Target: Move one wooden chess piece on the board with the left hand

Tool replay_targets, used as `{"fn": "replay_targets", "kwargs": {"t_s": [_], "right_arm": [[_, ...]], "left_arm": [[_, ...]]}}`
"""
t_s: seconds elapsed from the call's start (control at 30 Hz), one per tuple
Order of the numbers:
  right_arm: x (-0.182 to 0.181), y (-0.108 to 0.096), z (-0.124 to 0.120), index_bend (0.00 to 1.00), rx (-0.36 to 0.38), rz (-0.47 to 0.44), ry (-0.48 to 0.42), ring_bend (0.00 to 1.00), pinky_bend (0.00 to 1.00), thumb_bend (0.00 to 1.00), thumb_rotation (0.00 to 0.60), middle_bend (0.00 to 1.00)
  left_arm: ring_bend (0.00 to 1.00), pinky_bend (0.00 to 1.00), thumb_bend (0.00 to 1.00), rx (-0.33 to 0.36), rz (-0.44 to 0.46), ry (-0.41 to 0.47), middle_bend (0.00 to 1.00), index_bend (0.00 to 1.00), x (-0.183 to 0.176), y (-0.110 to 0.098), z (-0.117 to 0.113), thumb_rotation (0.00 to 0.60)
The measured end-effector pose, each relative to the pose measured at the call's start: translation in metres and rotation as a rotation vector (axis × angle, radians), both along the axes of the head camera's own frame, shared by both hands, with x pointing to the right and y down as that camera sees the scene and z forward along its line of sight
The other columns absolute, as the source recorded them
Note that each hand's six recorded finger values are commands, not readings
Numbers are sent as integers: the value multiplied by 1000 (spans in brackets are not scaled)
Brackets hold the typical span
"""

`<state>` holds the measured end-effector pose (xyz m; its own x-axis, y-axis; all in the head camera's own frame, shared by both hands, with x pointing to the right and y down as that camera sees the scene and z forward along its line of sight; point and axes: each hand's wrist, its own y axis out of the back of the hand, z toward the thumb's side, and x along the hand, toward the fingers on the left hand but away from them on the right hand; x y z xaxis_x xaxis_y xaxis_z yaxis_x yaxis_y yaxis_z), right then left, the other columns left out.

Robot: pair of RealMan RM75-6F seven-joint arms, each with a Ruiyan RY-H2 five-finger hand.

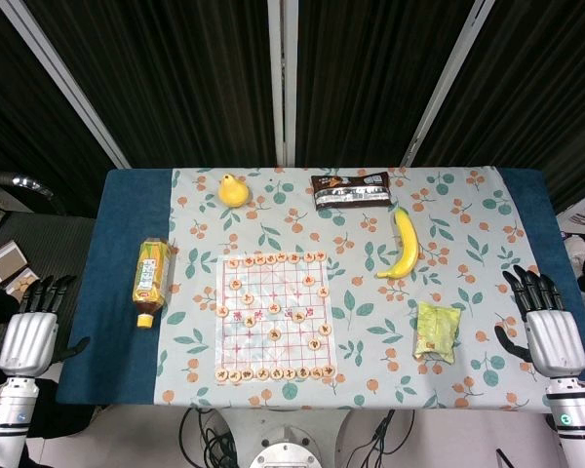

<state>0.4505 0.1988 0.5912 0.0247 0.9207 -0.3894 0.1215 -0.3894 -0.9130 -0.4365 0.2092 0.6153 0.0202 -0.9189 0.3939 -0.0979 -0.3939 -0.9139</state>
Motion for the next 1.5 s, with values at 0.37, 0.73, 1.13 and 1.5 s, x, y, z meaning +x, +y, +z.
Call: {"fn": "replay_targets", "kwargs": {"t_s": [0.37,0.73,1.13,1.5], "right_arm": [[11,-5,-12,0,45,37,3,0,0,226,600,0],[23,-5,-15,0,43,67,17,0,0,227,600,0],[42,-15,-21,0,73,85,21,0,0,223,600,0],[57,-15,-28,0,100,106,17,0,0,224,600,0]], "left_arm": [[0,4,133,-5,27,19,79,63,10,-2,0,600],[0,5,132,-52,160,124,73,107,67,-23,11,600],[0,4,131,-233,418,151,66,122,183,-60,43,600],[0,3,132,-334,484,222,66,142,284,-73,77,600]]}}
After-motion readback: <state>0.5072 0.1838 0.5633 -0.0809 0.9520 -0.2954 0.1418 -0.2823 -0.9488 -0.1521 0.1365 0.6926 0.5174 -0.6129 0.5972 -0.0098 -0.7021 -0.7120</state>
